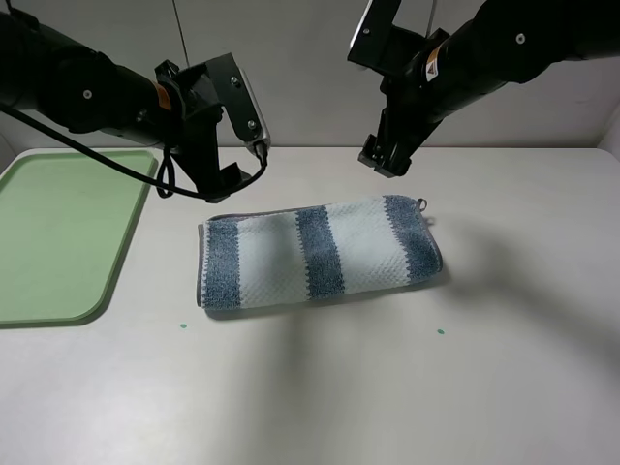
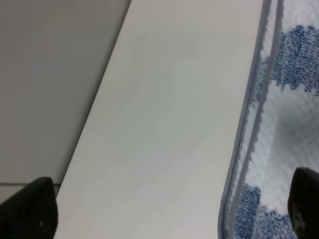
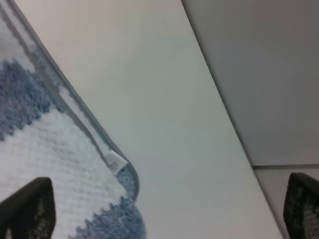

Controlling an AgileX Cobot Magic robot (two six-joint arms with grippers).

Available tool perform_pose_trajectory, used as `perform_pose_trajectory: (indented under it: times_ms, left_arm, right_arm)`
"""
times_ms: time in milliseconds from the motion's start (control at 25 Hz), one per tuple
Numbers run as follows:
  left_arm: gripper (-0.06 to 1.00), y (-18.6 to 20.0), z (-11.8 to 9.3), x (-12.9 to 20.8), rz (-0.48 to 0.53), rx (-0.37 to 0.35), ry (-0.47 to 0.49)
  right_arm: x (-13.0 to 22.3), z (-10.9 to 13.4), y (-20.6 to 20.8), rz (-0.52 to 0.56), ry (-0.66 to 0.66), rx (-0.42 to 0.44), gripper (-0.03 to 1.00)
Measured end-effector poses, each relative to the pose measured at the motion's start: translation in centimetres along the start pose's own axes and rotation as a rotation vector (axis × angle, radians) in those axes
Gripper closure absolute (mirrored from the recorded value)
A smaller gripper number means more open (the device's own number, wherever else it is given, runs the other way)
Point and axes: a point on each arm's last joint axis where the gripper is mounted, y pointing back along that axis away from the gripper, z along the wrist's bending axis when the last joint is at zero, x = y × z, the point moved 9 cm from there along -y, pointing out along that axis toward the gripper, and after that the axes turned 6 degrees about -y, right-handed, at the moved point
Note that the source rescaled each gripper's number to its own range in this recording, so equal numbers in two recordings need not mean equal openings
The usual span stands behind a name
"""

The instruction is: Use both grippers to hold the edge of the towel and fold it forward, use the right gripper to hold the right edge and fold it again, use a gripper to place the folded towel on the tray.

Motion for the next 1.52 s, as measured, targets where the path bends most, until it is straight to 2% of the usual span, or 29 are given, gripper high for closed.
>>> perform_pose_trajectory:
  times_ms: [160,280,440,720,920,1520]
  left_arm:
    - [0.03,0.00,-0.02,-0.02,-0.001,0.001,0.028]
    - [0.02,0.00,-0.05,-0.06,-0.003,0.003,0.089]
    - [-0.03,0.00,-0.05,-0.08,-0.005,0.003,0.114]
    - [-0.05,0.00,-0.05,-0.09,-0.005,0.003,0.182]
    - [-0.05,0.00,-0.04,-0.10,-0.006,0.003,0.193]
    - [-0.05,0.00,0.07,-0.21,-0.012,-0.003,0.205]
  right_arm:
    - [-0.45,0.31,0.01,-0.024,-0.083,-0.018,-0.03]
    - [-0.58,0.37,0.02,-0.030,-0.105,-0.023,-0.03]
    - [-0.60,0.38,0.02,-0.031,-0.137,-0.024,-0.03]
    - [-0.62,0.37,0.02,-0.031,-0.230,-0.025,-0.03]
    - [-0.62,0.37,0.02,-0.031,-0.269,-0.025,-0.03]
    - [-0.55,0.42,0.02,-0.026,-0.273,-0.027,-0.03]
